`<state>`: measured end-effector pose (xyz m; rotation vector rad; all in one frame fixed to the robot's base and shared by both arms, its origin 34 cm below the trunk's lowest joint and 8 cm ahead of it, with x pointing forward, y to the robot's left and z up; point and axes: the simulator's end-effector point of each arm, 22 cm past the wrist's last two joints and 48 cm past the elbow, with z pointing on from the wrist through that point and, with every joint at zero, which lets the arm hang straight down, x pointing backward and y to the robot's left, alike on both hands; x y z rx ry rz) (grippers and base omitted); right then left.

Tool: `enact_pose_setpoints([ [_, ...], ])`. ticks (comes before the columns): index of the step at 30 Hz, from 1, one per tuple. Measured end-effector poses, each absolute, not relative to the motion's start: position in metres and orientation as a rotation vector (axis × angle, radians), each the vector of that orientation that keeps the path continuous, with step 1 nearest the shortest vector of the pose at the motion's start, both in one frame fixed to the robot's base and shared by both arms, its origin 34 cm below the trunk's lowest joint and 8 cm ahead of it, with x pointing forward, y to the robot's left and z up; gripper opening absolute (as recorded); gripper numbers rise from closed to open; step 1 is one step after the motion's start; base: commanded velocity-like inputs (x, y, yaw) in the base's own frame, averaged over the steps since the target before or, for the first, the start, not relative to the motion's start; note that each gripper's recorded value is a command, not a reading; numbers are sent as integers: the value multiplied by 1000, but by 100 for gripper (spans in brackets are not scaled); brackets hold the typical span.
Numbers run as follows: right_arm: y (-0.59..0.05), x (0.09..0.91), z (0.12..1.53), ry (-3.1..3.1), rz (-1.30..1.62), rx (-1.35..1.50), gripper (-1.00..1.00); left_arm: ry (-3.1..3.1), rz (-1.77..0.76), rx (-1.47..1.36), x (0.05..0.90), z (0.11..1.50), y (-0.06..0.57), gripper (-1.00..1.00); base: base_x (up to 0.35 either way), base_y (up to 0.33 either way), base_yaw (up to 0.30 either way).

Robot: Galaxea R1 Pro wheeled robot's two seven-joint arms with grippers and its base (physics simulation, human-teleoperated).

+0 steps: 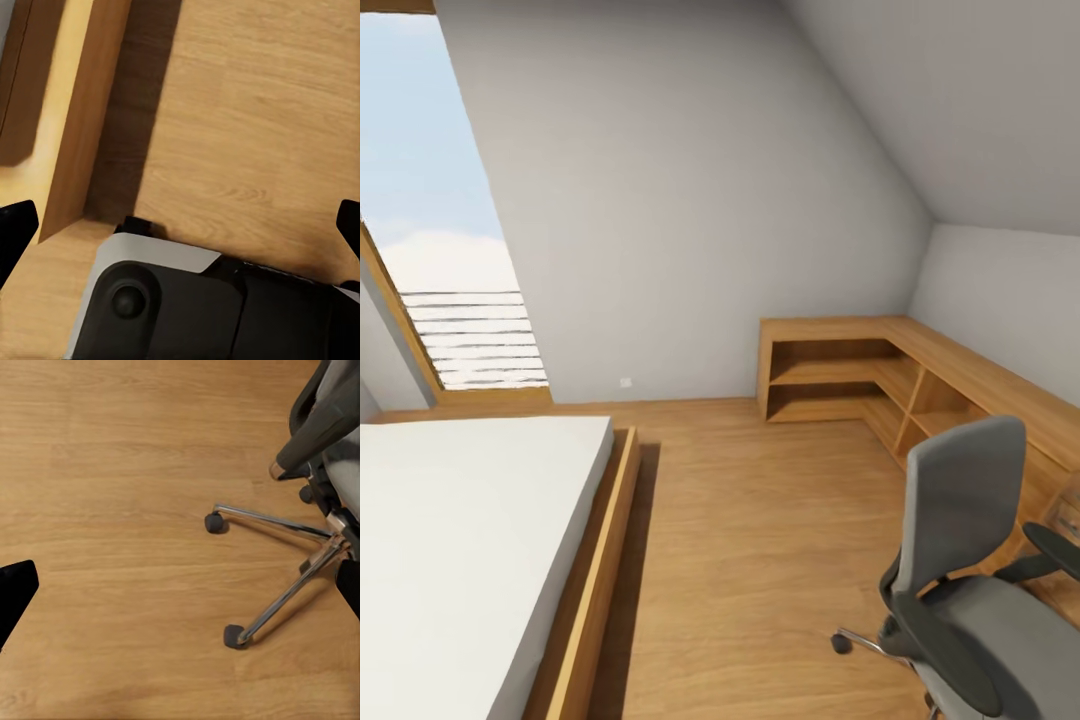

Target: In the bedroom, organize the workspace by keeping the computer under the desk, ensuring the monitor is on the desk, placing the keyboard on the desk next to the monitor, placing the mouse on the desk next to the keyboard, moving the folder from the swivel chair onto the desk next to the mouse, stacking the notebook on top of the folder with the pen on top of the notebook, and positioning the swivel chair next to the desk.

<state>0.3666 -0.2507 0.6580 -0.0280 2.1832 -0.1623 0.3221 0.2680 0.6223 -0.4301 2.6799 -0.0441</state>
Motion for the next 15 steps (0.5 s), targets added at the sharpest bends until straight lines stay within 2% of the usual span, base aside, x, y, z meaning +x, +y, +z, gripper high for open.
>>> enact_pose_setpoints([
  [15,-251,367,658,2183,-164,-28,100,2691,-43,-429,318,620,268,100,325,0,0],
])
